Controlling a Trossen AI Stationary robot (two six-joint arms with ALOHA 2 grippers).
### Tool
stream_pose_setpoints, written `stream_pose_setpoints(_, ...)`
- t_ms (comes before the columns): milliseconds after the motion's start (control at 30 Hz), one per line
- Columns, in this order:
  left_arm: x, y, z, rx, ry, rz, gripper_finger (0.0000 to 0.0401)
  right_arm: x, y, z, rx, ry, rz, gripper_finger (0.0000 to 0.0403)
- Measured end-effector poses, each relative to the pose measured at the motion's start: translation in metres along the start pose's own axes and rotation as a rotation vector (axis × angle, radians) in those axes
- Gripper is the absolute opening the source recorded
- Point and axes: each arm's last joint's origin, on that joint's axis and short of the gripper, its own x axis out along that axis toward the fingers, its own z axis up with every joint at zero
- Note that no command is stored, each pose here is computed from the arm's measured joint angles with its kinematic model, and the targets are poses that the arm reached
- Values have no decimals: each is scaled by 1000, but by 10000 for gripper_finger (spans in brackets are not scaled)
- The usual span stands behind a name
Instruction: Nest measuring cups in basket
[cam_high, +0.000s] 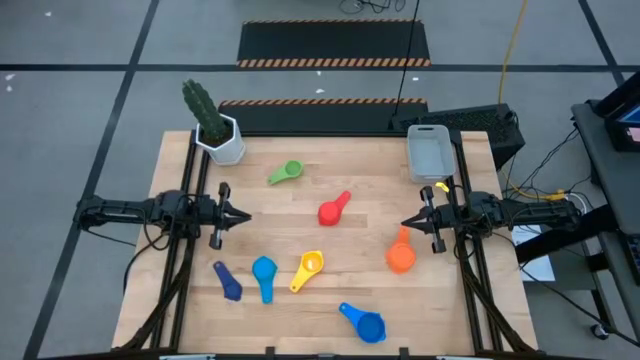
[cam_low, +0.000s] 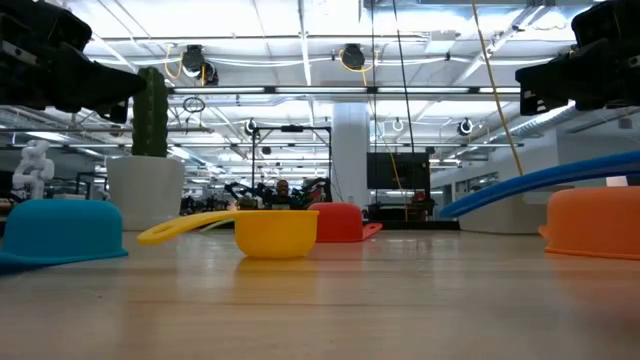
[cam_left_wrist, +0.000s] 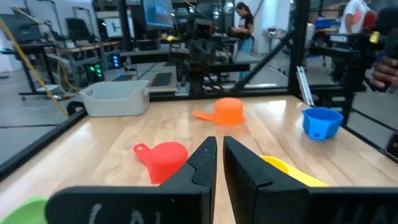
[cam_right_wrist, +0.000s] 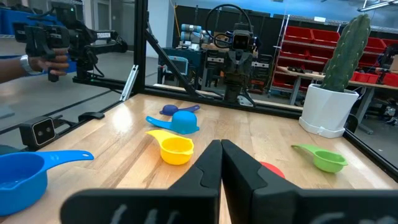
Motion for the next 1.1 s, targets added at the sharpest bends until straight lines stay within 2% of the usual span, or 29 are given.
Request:
stream_pose_setpoints(200,0,1,4,-191,-45,14,33,0,0,1,-1,-12,1,0)
stream_pose_setpoints(467,-3,1,23,-179,-235,4,33,0,0,2,-2,-22,0,0)
stream_pose_setpoints(567,-5,2,34,-176,-230,5,33,0,0,5,-5,-48,-3,0)
stream_pose_setpoints(733,-7,3,62,-168,-174,12,33,0,-1,9,-5,-97,-10,0)
stream_pose_setpoints(900,-2,5,101,-105,-145,21,33,-1,-1,11,69,-113,-11,0)
stream_pose_setpoints(1100,15,8,148,-87,-64,22,33,-1,-3,11,96,-108,-86,0)
